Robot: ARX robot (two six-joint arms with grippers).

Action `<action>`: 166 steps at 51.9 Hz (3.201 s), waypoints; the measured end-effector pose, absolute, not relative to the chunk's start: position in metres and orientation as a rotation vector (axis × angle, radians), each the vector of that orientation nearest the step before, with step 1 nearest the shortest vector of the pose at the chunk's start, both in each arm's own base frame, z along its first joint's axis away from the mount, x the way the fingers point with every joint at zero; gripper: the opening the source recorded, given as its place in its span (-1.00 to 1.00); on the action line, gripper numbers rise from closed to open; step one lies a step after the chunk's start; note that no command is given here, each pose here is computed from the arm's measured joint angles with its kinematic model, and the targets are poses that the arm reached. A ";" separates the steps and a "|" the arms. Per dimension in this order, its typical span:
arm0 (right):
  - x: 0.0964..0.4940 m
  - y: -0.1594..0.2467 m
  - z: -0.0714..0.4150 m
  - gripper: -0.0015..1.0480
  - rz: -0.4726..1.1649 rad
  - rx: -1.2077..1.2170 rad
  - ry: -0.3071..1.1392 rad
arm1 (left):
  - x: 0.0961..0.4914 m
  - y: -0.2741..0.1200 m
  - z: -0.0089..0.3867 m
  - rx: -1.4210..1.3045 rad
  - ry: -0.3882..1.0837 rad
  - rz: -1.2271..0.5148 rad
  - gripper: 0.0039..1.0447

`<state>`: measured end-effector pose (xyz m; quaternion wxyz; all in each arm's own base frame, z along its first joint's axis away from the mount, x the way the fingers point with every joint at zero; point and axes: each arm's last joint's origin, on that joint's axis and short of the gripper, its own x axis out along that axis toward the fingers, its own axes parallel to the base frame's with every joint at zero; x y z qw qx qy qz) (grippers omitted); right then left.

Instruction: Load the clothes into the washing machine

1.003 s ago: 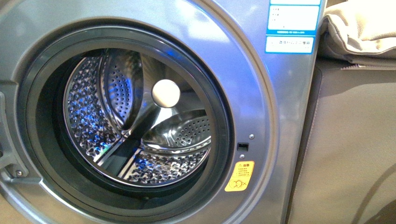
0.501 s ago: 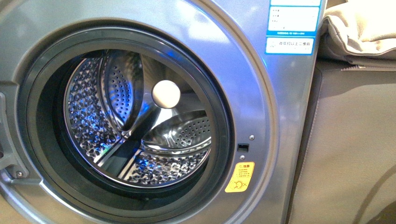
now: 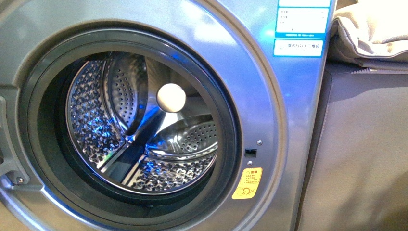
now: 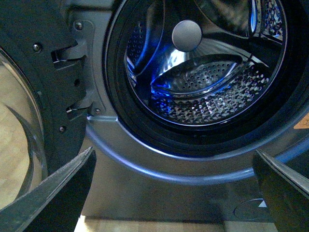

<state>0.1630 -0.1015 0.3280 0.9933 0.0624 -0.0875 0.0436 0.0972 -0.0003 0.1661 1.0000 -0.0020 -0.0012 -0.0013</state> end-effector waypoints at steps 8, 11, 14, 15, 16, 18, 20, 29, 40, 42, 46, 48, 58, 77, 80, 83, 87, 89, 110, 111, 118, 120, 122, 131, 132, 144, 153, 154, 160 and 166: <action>0.180 -0.135 0.334 0.85 0.006 0.218 -0.053 | 0.097 0.000 0.166 -0.004 -0.002 -0.003 0.88; 0.183 -0.147 0.328 0.85 -0.031 0.256 0.022 | 0.097 0.000 0.166 -0.004 -0.002 -0.003 0.88; 0.186 -0.155 0.320 0.85 -0.055 0.283 0.097 | 0.097 0.000 0.166 -0.004 -0.002 -0.003 0.88; 0.187 -0.158 0.316 0.85 -0.064 0.298 0.133 | 0.097 0.000 0.166 -0.004 -0.002 -0.003 0.88; 0.187 -0.162 0.312 0.85 -0.074 0.312 0.172 | 0.097 0.000 0.166 -0.004 -0.002 -0.003 0.88; 0.188 -0.166 0.305 0.85 -0.094 0.331 0.231 | 0.097 0.000 0.166 -0.004 -0.002 -0.003 0.88; 0.189 -0.172 0.293 0.85 -0.128 0.345 0.312 | 0.097 0.000 0.166 -0.004 -0.002 -0.003 0.88; 0.189 -0.197 0.241 0.85 -0.219 0.306 0.605 | 0.097 0.000 0.166 -0.004 -0.002 -0.003 0.88; 0.201 -0.232 0.162 0.85 -0.242 0.184 0.860 | 0.097 0.000 0.166 -0.004 -0.002 -0.003 0.88; 0.203 -0.236 0.148 0.85 -0.241 0.188 0.892 | 0.097 0.000 0.166 -0.004 -0.002 -0.003 0.88; 0.208 -0.241 0.119 0.85 -0.235 0.200 0.947 | 0.097 0.000 0.166 -0.004 -0.002 -0.003 0.88; 0.210 -0.243 0.105 0.85 -0.228 0.215 0.968 | 0.097 0.000 0.166 -0.004 -0.002 -0.003 0.88; 0.220 -0.240 0.040 0.85 -0.198 0.261 1.064 | 0.097 0.000 0.166 -0.004 -0.002 -0.003 0.88; 0.234 -0.240 -0.054 0.85 -0.242 0.260 1.186 | 0.097 0.000 0.166 -0.004 -0.002 -0.003 0.88; 0.232 -0.239 -0.071 0.85 -0.241 0.273 1.210 | 0.097 0.000 0.166 -0.004 -0.002 -0.003 0.88; 0.232 -0.238 -0.080 0.85 -0.238 0.279 1.221 | 0.097 0.000 0.166 -0.004 -0.002 -0.003 0.88; 0.232 -0.235 -0.095 0.85 -0.237 0.291 1.236 | 0.097 0.000 0.166 -0.004 -0.002 -0.003 0.88; 0.232 -0.234 -0.099 0.85 -0.236 0.295 1.241 | 0.097 0.000 0.166 -0.004 -0.002 -0.003 0.88; 0.236 -0.225 -0.144 0.85 -0.227 0.327 1.287 | 0.097 0.000 0.166 -0.004 -0.002 -0.003 0.88; 0.237 -0.225 -0.144 0.85 -0.227 0.327 1.287 | 0.097 0.000 0.166 -0.004 -0.002 -0.003 0.88; 0.241 -0.228 -0.156 0.85 -0.225 0.336 1.287 | 0.097 0.000 0.166 -0.004 -0.002 -0.003 0.88; 0.242 -0.228 -0.158 0.85 -0.221 0.341 1.284 | 0.097 0.000 0.166 -0.004 -0.002 -0.003 0.88; 0.243 -0.228 -0.161 0.85 -0.216 0.345 1.281 | 0.097 0.000 0.166 -0.004 -0.002 -0.003 0.88; 0.247 -0.228 -0.170 0.85 -0.203 0.361 1.274 | 0.097 0.000 0.166 -0.004 -0.002 -0.003 0.88; 0.247 -0.228 -0.171 0.85 -0.202 0.362 1.273 | 0.097 0.000 0.166 -0.004 -0.002 -0.003 0.88; 0.248 -0.229 -0.180 0.85 -0.202 0.373 1.280 | 0.097 0.000 0.166 -0.004 -0.002 -0.003 0.88; 0.245 -0.230 -0.183 0.85 -0.207 0.378 1.282 | 0.097 0.000 0.166 -0.004 -0.002 -0.003 0.88; 0.244 -0.230 -0.183 0.85 -0.207 0.379 1.282 | 0.097 0.000 0.166 -0.004 -0.002 -0.003 0.88; 0.242 -0.231 -0.181 0.62 -0.223 0.371 1.259 | 0.097 0.000 0.166 -0.004 -0.002 -0.003 0.88; 0.239 -0.226 -0.172 0.24 -0.238 0.383 1.228 | 0.097 0.000 0.166 -0.004 -0.002 -0.003 0.88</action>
